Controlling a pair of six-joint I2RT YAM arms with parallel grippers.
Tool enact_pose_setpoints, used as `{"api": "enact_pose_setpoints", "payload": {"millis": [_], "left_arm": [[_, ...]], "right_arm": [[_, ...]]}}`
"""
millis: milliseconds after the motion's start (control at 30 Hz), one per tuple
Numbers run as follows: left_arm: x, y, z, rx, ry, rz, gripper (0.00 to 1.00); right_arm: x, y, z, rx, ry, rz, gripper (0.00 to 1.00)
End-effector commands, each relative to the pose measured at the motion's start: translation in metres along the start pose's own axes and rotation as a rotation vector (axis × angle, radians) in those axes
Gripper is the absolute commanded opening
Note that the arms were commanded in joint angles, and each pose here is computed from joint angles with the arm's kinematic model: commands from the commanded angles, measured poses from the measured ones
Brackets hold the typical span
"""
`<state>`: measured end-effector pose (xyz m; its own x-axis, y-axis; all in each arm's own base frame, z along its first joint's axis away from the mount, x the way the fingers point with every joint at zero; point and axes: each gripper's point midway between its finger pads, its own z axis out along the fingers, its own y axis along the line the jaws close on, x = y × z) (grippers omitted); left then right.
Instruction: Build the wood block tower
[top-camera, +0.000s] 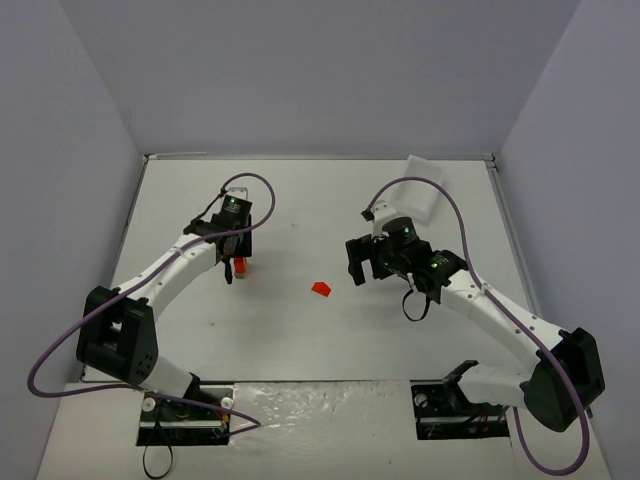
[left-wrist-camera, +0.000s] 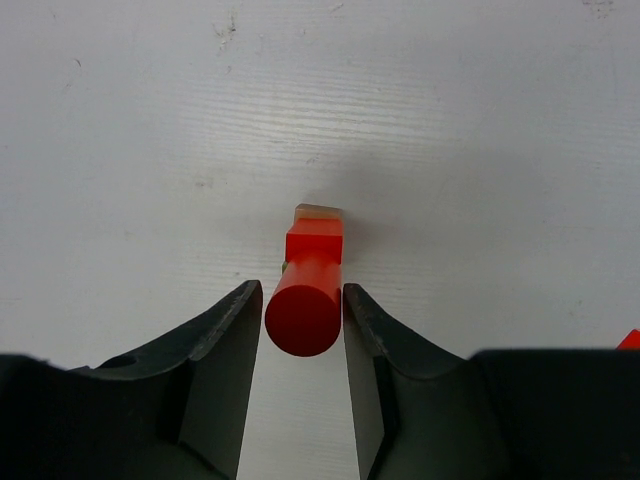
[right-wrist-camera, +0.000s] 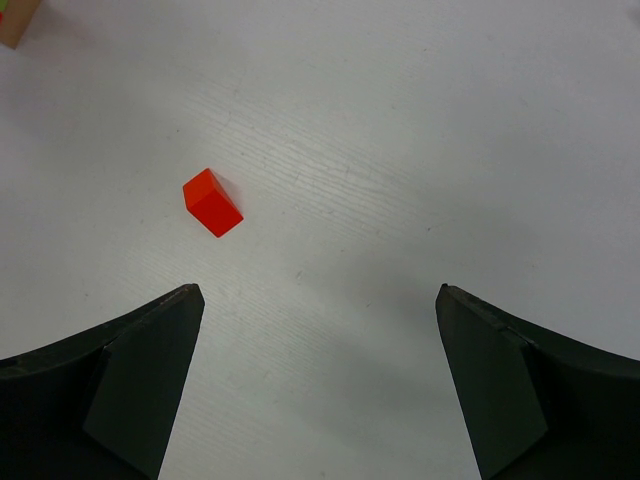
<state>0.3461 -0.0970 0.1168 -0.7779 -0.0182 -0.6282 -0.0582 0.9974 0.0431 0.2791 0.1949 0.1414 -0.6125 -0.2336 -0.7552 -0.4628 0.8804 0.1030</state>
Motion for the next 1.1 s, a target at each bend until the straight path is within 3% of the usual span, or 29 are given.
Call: {"api": "enact_pose_setpoints", "payload": {"millis": [0,200,400,667,1067], "left_arm": [[-0.025,0.003,-0.014,0.007,-0.095,-0.027,0.35],[-0.033,0.003,-0.025,0.021,-0.114,-0.037,0.46],[-0.061,0.004,-0.07,0.069,-0.199,-0.068,0.57],[-0.074,0.0,-0.122,0.175,-0.242,-0.106,0.59],[-0.033,0.006,-0.142,0.224,-0.157,-0.153,0.6]], "right_arm": [[-0.015,0.004,0.0,-0.021,-0.047,0.003,1.0],[-0.016,0.005,0.0,-0.026,-0.047,0.0,1.0],[-0.01,0.022,0.007,-0.128,-0.006,-0.051,1.0],[0.015,0.059,0.039,-0.257,0.128,-0.13,0.91],[0.064,0.084,0.101,-0.305,0.313,-0.254,0.87]]}}
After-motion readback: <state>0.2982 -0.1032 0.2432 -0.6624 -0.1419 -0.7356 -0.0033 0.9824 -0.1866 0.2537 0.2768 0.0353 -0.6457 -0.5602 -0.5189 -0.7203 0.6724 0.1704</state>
